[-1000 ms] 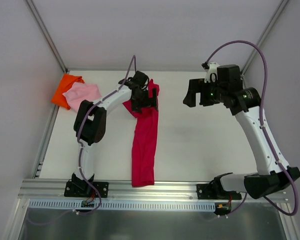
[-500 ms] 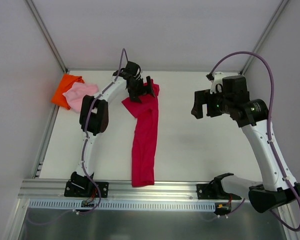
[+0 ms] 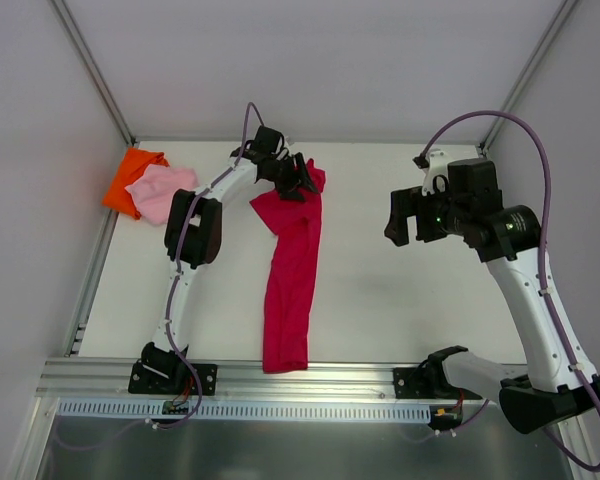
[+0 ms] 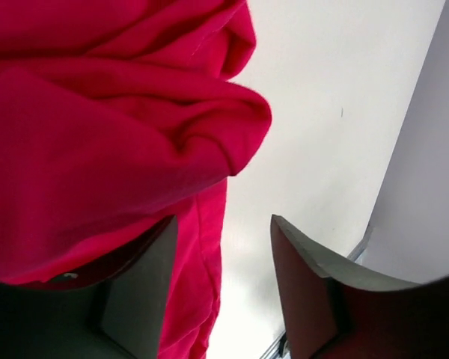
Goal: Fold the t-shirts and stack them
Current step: Rotate the tshirt 90 degrees
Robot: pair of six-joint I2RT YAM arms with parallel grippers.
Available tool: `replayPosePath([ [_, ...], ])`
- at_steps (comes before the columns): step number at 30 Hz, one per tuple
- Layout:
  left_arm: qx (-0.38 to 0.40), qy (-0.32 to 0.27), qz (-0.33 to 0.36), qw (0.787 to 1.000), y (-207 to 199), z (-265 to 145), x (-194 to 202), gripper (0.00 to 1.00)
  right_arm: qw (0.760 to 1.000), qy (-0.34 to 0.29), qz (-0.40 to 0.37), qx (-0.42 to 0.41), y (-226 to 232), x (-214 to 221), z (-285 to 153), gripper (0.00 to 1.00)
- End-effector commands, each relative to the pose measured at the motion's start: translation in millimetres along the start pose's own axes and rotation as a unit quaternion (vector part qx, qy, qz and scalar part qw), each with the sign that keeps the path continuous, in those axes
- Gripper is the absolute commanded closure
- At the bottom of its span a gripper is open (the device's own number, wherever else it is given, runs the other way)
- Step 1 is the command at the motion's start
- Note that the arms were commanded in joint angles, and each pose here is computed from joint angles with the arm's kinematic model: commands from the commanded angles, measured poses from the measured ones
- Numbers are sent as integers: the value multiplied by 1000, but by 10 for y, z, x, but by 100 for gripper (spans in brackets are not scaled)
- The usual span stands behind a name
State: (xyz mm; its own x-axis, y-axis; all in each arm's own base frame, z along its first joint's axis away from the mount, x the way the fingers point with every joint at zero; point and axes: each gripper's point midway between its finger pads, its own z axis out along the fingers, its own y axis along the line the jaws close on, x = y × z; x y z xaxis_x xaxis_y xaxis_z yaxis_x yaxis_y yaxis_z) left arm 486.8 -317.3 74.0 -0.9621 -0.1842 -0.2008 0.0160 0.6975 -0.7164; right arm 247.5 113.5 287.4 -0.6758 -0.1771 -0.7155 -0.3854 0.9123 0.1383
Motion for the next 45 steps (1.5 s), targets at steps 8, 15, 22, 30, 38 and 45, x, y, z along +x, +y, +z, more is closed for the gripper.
replayPosePath([
  [8,39,2,10,999,-212,16,-27,100,1000,-3,-10,-18,51,87,-45,4],
  [15,0,-50,55,997,-295,-250,-195,71,999,5,-8,-37,106,157,23,4],
  [22,-104,-139,86,981,-149,-611,-592,36,998,1,-11,-54,161,142,40,3],
  [30,-142,-177,105,968,-45,-756,-779,34,998,6,-12,-67,199,168,53,3],
  [38,-153,-165,95,970,119,-632,-765,32,997,0,-18,-72,229,131,-8,4],
  [45,-153,-145,88,974,242,-492,-694,35,997,-1,-20,-73,234,135,-42,3],
])
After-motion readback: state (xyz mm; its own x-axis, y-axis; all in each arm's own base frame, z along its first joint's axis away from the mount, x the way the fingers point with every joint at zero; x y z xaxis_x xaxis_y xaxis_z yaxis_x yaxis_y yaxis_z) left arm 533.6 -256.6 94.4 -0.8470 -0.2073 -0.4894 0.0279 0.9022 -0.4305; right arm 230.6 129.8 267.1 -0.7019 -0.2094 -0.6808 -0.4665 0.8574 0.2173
